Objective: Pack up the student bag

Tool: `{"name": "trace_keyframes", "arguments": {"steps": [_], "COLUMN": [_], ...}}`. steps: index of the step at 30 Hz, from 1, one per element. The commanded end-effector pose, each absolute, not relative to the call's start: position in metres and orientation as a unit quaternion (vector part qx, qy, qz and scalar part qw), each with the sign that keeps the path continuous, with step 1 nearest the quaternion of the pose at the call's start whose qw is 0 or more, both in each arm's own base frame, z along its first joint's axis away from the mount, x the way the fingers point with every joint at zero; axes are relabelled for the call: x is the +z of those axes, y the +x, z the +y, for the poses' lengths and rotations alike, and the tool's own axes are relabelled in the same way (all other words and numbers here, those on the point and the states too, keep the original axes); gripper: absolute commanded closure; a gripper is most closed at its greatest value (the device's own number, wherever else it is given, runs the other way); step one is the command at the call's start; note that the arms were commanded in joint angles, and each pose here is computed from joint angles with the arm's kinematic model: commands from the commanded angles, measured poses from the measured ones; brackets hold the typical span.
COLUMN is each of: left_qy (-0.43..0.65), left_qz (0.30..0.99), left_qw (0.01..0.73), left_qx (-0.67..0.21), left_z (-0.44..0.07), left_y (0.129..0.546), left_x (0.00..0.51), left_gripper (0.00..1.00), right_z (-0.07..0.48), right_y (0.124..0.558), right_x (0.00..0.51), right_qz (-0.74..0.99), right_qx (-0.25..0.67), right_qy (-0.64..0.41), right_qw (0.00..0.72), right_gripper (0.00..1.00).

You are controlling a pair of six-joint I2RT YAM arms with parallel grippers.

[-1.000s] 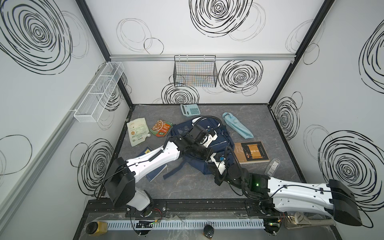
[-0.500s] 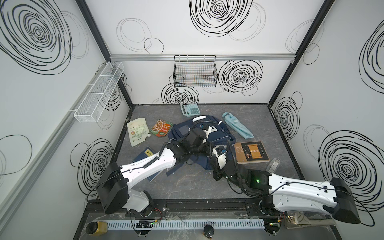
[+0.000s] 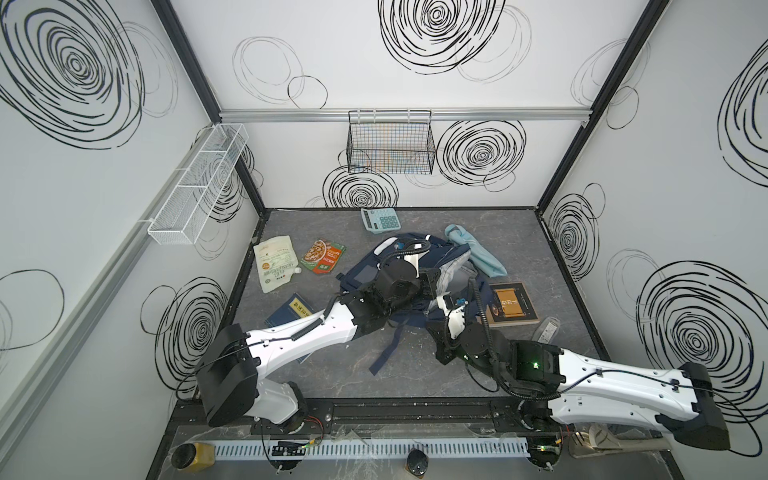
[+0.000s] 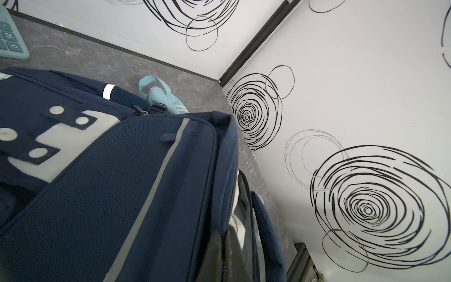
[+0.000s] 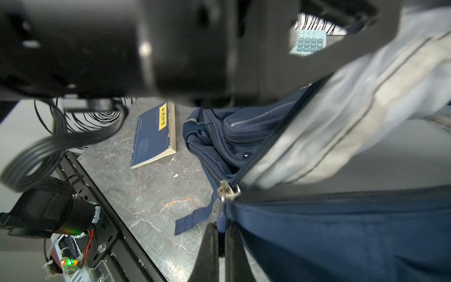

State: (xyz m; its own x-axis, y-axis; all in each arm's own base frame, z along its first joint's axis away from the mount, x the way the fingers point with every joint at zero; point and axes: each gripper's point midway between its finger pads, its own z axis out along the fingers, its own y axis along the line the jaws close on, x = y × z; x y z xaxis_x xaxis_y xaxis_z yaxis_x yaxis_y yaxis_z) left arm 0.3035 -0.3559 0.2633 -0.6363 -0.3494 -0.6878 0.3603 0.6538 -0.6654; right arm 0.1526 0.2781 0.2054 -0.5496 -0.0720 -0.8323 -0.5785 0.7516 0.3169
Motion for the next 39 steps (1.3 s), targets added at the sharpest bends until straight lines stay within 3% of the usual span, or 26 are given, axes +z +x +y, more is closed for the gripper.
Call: {"name": "trace_keyframes", "arguments": {"steps": [1, 12, 17, 19, 27, 34, 37, 39], "left_qy": [-0.092, -0.027, 0.073, 0.104, 0.198, 0.279, 0.296, 0.31], "left_qz": [0.709, 0.712, 0.738, 0.755, 0.801, 0.817, 0.805, 0.79], "left_qw": [0.536, 0.542, 0.515, 0.496, 0.428, 0.372, 0.374, 0.383], "left_qx": [-0.449, -0.445, -0.429, -0.417, -0.369, -0.341, -0.352, -0.365], "left_z": [-0.333, -0.336, -0.352, -0.355, -0.362, -0.372, -0.379, -0.389], "left_y": [0.347, 0.338, 0.321, 0.316, 0.305, 0.288, 0.283, 0.28], "left_x": [0.337, 0.342, 0.319, 0.298, 0.225, 0.194, 0.209, 0.225], "left_gripper": [1.0, 1.0, 1.0, 1.0, 1.0, 1.0, 0.72, 0.62], "right_z": [0.316, 0.336, 0.32, 0.307, 0.231, 0.155, 0.126, 0.105], "right_y": [0.109, 0.105, 0.108, 0.11, 0.135, 0.192, 0.222, 0.239], "right_x": [0.203, 0.182, 0.191, 0.199, 0.238, 0.241, 0.227, 0.215], "right_qz": [0.801, 0.778, 0.793, 0.796, 0.819, 0.841, 0.846, 0.848], "right_qx": [0.384, 0.401, 0.388, 0.385, 0.353, 0.243, 0.221, 0.219], "right_qy": [-0.265, -0.294, -0.273, -0.258, -0.131, 0.008, 0.065, 0.11], "right_qw": [0.376, 0.383, 0.382, 0.389, 0.433, 0.484, 0.481, 0.471], "right_gripper": [1.0, 1.0, 0.62, 0.57, 0.59, 0.6, 0.54, 0.49]}}
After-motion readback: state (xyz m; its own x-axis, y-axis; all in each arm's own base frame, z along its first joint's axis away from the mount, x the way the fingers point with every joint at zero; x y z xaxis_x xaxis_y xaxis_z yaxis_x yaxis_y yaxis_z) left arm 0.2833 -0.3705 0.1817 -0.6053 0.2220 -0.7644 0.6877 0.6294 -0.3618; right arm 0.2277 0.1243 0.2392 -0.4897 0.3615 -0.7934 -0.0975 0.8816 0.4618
